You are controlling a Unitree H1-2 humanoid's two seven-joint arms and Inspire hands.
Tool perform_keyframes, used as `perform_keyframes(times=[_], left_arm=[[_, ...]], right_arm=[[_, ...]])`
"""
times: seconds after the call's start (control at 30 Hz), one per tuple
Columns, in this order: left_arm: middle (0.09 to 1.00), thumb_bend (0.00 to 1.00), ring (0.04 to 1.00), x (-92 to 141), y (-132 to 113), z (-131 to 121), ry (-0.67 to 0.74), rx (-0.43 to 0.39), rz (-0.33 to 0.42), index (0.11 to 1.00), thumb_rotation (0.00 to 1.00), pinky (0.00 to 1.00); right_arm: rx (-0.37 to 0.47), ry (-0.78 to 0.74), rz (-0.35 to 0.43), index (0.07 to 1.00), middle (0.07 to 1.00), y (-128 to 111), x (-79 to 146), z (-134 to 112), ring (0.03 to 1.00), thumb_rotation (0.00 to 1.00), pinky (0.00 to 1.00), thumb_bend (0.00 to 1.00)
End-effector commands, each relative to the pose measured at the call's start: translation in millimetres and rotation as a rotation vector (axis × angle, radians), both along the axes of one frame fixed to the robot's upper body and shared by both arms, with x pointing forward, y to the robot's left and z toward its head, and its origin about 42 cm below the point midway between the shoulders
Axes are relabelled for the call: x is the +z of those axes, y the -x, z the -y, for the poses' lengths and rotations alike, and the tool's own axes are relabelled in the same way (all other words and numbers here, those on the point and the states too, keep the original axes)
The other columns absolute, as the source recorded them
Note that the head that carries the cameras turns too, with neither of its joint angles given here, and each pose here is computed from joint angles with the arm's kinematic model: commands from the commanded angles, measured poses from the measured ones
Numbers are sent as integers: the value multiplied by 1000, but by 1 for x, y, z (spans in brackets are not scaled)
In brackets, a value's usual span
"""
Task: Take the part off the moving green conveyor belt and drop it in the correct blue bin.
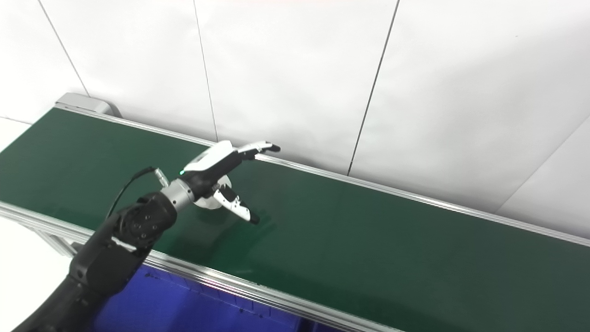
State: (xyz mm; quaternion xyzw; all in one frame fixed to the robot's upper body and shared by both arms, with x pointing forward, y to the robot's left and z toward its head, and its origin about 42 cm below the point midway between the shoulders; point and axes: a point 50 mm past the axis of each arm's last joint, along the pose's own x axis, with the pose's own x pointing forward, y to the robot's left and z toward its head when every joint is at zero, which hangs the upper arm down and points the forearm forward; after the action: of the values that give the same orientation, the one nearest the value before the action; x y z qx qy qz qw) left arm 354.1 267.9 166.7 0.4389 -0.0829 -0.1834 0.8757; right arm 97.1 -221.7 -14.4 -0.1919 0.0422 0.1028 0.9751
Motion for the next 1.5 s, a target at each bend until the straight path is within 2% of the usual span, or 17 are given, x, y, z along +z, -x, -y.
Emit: perform_keyframes(times=[0.0,0.1,0.23,0.4,0.57,0.77,0.93,1.0,1.03,1.07,1.13,1.2,1.23,1.27,1.33,1.47], left_arm=[[963,940,940,17,-10,-6,-35,27,68,902,156,862],[961,946,938,16,-13,-9,-70,32,76,901,162,895],[970,954,956,15,-17,-13,-209,47,109,899,161,965],[994,976,995,13,-22,-18,-328,60,91,898,169,999],[999,992,1000,4,-22,-18,-393,50,28,888,167,1000],[1000,956,1000,-15,-25,-18,-456,58,-17,875,113,1000],[982,890,991,-31,-28,-14,-434,65,-19,850,10,1000],[962,869,959,-40,-29,-13,-401,51,-15,831,2,971],[940,849,931,-45,-30,-13,-368,44,-16,815,0,925],[918,833,898,-50,-30,-12,-331,40,-12,799,0,858],[823,774,769,-59,-29,-10,-269,41,-8,742,0,661],[750,690,694,-64,-29,-7,-243,48,-9,708,0,586],[606,575,522,-66,-29,-5,-234,52,-9,602,0,494],[551,536,458,-67,-29,-4,-225,57,-7,570,0,449],[505,504,419,-68,-28,-3,-211,59,0,520,0,412],[509,500,429,-67,-27,-4,-168,65,10,486,0,428]], right_arm=[[4,-45,60,860,801,-4,9,-2,730,296,646,814],[5,-45,57,862,801,-4,9,-1,733,308,649,813],[8,-34,63,864,800,-4,9,0,729,319,633,812],[4,-34,63,863,795,-5,8,0,727,320,636,808],[8,-41,54,868,799,-5,8,1,734,323,641,807],[6,-46,52,865,798,-5,9,1,735,316,641,810],[2,-38,62,865,796,-5,10,2,730,312,637,804],[6,-40,58,865,797,-5,10,3,732,309,643,802],[7,-39,59,869,800,-5,10,3,735,311,647,798],[8,-38,60,870,800,-5,10,3,734,311,646,795],[8,-34,63,870,799,-5,11,4,729,313,636,793],[5,-35,63,870,799,-5,11,4,730,309,637,793],[3,-36,62,867,797,-5,11,4,728,313,637,798],[1,-36,62,867,797,-4,11,4,728,315,637,799],[1,-35,64,868,797,-4,11,4,727,319,637,798],[-1,-46,62,866,799,-3,12,3,732,318,640,801]])
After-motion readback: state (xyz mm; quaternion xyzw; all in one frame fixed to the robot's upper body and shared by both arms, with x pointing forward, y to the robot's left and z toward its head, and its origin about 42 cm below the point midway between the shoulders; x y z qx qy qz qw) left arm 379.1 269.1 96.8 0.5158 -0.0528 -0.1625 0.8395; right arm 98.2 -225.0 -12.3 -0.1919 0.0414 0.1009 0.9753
